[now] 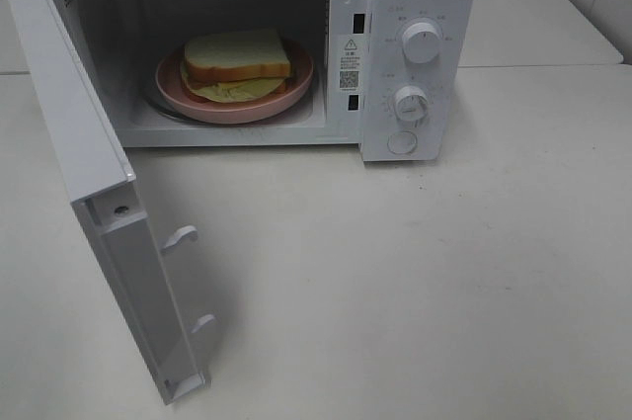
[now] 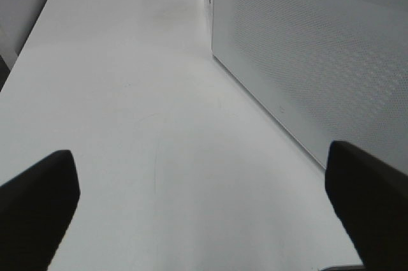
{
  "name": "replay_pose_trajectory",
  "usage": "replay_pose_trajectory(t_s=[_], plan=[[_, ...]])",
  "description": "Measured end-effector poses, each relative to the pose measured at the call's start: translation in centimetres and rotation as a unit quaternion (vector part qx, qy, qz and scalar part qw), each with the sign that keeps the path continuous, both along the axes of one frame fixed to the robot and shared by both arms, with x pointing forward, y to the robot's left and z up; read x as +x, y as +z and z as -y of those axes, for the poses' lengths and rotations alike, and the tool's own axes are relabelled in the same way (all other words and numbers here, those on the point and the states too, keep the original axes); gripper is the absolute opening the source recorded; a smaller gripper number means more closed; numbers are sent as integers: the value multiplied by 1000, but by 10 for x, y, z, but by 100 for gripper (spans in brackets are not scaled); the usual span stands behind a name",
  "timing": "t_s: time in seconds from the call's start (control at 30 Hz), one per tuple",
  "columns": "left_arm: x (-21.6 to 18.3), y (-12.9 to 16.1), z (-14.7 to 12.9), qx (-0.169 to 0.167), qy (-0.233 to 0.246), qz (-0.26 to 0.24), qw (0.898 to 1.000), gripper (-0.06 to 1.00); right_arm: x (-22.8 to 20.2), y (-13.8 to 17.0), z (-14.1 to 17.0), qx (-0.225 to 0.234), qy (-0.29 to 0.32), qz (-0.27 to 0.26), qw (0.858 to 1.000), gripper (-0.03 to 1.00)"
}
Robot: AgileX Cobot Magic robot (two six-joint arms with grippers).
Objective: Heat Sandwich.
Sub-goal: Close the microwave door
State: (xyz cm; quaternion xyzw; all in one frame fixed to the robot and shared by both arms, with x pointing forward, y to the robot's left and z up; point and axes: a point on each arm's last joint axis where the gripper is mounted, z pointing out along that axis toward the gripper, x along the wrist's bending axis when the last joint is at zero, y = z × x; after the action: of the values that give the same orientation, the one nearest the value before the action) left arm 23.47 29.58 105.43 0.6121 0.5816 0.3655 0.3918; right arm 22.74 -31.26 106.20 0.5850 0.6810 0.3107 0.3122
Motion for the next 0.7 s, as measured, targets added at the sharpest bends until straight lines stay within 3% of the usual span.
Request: replay_pose_trajectory(t_s=[0.3,0.7], plan=[[0,0,0,0,0,0,1000,99,-4,-11,-2,7,-67,46,997,77],[0,0,0,0,0,0,1000,99,2,-15,-5,16,-69,56,996,77]])
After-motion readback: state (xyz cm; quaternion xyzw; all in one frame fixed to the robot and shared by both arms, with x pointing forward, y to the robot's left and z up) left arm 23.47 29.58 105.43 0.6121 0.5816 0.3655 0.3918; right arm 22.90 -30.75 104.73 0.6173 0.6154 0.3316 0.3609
